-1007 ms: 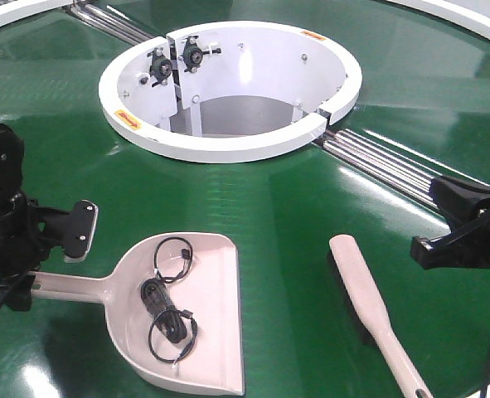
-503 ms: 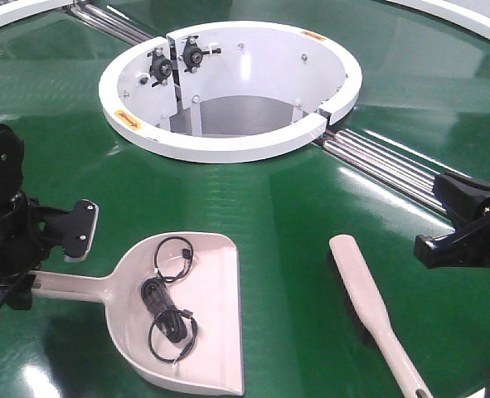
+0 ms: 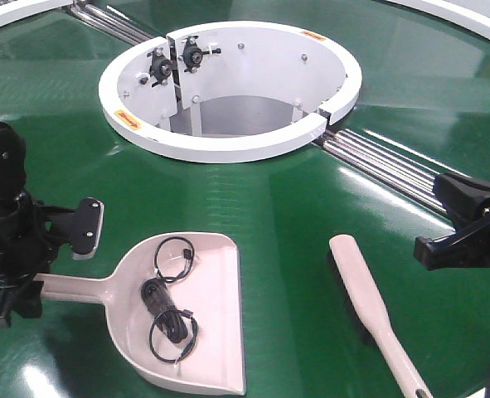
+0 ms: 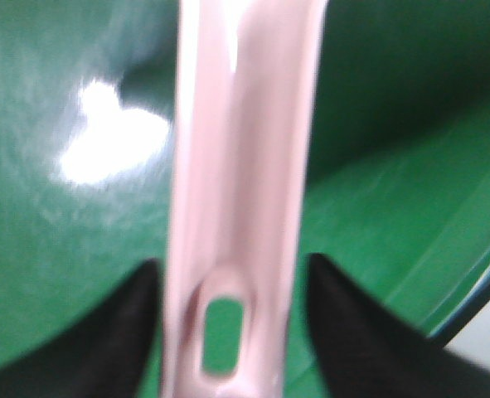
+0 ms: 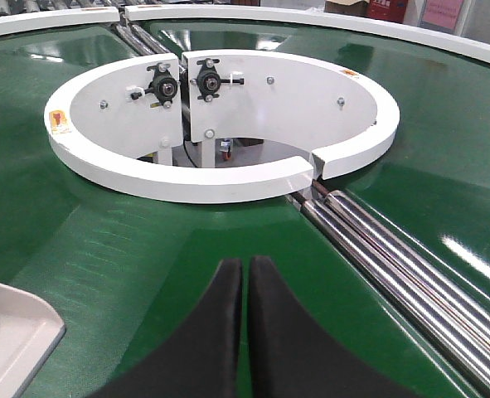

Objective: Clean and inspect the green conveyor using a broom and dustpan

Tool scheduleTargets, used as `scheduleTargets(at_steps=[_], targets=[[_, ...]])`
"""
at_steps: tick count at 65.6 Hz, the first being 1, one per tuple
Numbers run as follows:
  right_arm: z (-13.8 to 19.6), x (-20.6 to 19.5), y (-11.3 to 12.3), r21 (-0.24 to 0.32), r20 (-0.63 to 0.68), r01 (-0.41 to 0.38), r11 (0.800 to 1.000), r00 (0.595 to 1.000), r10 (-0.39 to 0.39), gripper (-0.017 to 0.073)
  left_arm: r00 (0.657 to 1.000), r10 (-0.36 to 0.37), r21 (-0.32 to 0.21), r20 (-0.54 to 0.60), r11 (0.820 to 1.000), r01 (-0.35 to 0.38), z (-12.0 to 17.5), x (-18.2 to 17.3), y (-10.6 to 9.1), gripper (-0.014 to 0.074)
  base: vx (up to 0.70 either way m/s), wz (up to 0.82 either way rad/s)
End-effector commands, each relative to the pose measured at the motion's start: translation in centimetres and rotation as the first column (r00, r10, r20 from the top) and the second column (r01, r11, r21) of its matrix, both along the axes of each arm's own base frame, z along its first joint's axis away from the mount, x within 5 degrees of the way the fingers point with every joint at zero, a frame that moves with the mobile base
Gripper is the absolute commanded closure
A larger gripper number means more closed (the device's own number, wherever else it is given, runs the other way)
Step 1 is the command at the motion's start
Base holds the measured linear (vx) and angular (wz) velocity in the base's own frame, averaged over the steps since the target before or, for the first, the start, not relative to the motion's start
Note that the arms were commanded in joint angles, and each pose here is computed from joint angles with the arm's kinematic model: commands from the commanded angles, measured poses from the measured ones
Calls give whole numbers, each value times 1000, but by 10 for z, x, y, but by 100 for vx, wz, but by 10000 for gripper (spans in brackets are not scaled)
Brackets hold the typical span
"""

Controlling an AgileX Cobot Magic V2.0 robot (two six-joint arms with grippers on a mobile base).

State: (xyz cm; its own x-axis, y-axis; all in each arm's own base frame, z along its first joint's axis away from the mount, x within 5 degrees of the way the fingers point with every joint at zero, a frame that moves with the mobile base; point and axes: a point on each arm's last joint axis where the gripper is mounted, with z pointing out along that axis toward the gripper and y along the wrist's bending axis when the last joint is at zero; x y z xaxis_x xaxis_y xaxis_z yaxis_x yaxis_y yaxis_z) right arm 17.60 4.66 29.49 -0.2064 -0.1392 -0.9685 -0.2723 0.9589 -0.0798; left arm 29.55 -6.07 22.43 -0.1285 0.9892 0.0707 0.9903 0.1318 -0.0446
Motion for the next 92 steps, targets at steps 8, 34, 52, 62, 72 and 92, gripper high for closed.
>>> scheduleTargets(at_steps=[8,34,52,62,72,92], targets=[[18,1,-1,17,117,7,1000,993,-9,569,989,124,-29,76,992,-122,18,0,-3,-57,0,0],[17,1,-1,16,110,7,1000,994,-9,569,949,292,-52,119,956,-288,27,-2,-2,0,0,0],[15,1,-1,9,83,5,1000,997,-6,569,919,299,-131,258,953,-274,75,-27,4,118,0,0],[15,1,-1,8,81,5,1000,997,-6,569,877,309,-196,367,948,-252,109,-51,9,160,0,0],[15,1,-1,13,79,6,1000,997,-7,569,797,323,-273,510,940,-207,143,-77,15,239,0,0],[28,-13,-5,53,148,6,999,989,-14,567,407,639,-651,652,748,-132,211,-123,25,619,0,0]])
